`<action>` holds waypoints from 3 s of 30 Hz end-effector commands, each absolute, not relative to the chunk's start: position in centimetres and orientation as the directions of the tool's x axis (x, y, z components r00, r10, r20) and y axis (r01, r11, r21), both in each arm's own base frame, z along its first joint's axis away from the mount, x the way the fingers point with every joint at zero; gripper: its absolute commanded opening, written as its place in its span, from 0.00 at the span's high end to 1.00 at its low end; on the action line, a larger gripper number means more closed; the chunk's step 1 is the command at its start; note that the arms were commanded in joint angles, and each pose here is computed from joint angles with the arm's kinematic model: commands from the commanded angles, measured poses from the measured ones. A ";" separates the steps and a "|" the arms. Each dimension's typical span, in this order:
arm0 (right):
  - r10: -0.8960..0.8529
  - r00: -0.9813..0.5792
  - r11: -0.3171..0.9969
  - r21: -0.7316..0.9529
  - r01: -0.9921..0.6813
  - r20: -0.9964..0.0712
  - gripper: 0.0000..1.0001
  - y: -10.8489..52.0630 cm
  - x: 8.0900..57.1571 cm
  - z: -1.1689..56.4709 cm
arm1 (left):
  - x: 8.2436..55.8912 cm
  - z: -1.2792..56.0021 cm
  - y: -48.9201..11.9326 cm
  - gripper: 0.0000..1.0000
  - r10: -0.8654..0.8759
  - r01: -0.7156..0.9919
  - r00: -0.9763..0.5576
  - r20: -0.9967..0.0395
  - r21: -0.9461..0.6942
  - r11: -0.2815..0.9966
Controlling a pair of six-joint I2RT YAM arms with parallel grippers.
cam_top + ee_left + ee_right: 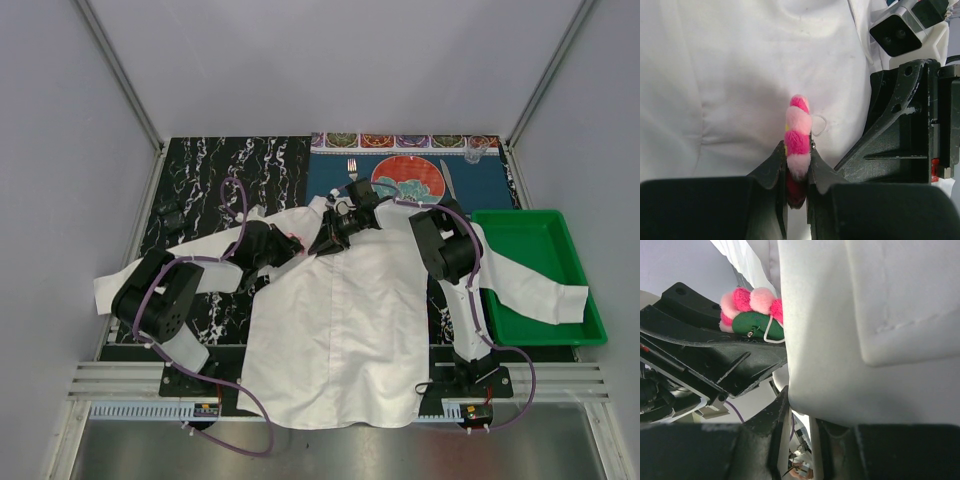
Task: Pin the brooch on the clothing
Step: Pin the brooch to the clothes.
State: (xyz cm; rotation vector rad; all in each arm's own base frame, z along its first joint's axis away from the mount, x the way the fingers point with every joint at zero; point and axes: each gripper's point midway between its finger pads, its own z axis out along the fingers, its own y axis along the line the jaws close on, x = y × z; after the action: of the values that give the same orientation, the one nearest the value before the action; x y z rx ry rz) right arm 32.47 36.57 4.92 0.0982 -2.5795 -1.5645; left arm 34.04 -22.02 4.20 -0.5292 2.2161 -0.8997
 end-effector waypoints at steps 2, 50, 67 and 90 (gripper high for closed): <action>-0.145 -0.987 0.435 0.901 -0.007 0.062 0.76 37.3 32.0 5.3 | 34.5 5.6 -23.3 1.00 -0.591 -0.066 -0.679 -0.436 -0.765 0.641; -0.070 -0.997 0.502 0.865 -0.001 0.040 0.51 35.4 33.6 6.1 | 34.1 5.5 -22.8 1.00 -0.579 -0.050 -0.675 -0.456 -0.756 0.653; -0.040 -0.999 0.534 0.846 -0.006 0.018 0.86 35.4 34.9 5.8 | 34.1 5.7 -22.8 1.00 -0.576 -0.042 -0.677 -0.458 -0.757 0.652; -0.051 -0.998 0.486 0.874 0.013 0.044 1.00 36.9 34.0 5.8 | 33.9 6.0 -24.6 1.00 -0.565 -0.020 -0.696 -0.443 -0.775 0.632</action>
State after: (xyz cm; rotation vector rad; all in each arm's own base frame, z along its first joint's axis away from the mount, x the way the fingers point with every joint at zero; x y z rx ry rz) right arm 33.33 35.49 3.17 -0.0327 -2.6509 -1.4420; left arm 33.30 -22.91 3.87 -0.4970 2.2251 -0.9225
